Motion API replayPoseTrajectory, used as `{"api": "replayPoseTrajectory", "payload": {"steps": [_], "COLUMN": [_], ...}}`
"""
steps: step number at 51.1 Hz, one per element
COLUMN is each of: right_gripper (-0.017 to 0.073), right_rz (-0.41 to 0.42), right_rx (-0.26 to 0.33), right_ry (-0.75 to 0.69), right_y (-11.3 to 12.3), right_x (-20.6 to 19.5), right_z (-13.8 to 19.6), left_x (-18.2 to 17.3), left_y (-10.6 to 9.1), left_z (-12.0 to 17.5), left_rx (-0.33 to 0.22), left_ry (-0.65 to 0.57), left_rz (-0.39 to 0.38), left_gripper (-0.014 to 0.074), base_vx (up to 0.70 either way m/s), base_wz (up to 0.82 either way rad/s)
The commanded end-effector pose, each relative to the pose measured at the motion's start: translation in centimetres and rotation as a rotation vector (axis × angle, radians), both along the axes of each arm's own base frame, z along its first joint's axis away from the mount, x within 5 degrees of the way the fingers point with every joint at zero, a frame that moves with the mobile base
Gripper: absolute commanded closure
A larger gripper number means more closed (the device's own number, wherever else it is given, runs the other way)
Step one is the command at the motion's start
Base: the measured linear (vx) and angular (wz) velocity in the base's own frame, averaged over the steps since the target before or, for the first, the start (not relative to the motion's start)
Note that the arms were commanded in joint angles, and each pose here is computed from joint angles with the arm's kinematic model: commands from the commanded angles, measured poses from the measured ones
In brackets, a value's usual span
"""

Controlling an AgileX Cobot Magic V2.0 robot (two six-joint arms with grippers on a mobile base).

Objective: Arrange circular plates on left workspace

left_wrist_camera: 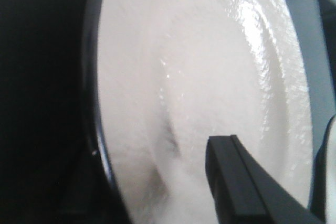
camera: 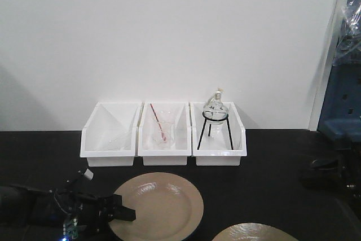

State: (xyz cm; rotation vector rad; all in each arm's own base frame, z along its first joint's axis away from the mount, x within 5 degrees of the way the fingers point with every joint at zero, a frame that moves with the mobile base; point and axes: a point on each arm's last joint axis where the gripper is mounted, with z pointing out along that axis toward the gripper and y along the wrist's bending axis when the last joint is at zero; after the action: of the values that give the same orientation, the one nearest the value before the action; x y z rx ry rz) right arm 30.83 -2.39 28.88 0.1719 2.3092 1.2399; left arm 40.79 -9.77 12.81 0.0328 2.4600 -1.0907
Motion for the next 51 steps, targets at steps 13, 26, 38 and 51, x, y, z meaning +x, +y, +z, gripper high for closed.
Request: {"api": "replayPoseTrajectory", "payload": {"steps": [13, 26, 38, 51], "right_gripper": [0.0561, 0.0537, 0.0326, 0.0061], "right_rz": [0.032, 0.022, 0.034, -0.137], "right_rx": [0.000, -0.287, -0.589, -0.654], "right_ry": [-0.144, -0.144, 0.077, 0.299], "right_y": [0.3, -1.1, -3.2, -4.9], "right_x": [-0.4, -0.2, -1.4, -1.4], "right_z": [2.6, 0.8, -1.5, -3.1], "left_x": [-1.4, -5.0, -8.6, -13.0], "left_y": [4.6, 7.4, 7.3, 6.9], "left_z": [9.0, 16.0, 21.4, 20.5], "left_rx": [0.143, 0.231, 0.300, 0.315], "left_ry": [-0.225, -0.262, -0.411, -0.406], "left_rz": [-0.114, -0.060, -0.077, -0.080], "left_gripper": [0.0071, 0.0499, 0.0600, 0.0597], "base_vx": [0.00, 0.00, 0.00, 0.00], "base_wz": [0.00, 0.00, 0.00, 0.00]}}
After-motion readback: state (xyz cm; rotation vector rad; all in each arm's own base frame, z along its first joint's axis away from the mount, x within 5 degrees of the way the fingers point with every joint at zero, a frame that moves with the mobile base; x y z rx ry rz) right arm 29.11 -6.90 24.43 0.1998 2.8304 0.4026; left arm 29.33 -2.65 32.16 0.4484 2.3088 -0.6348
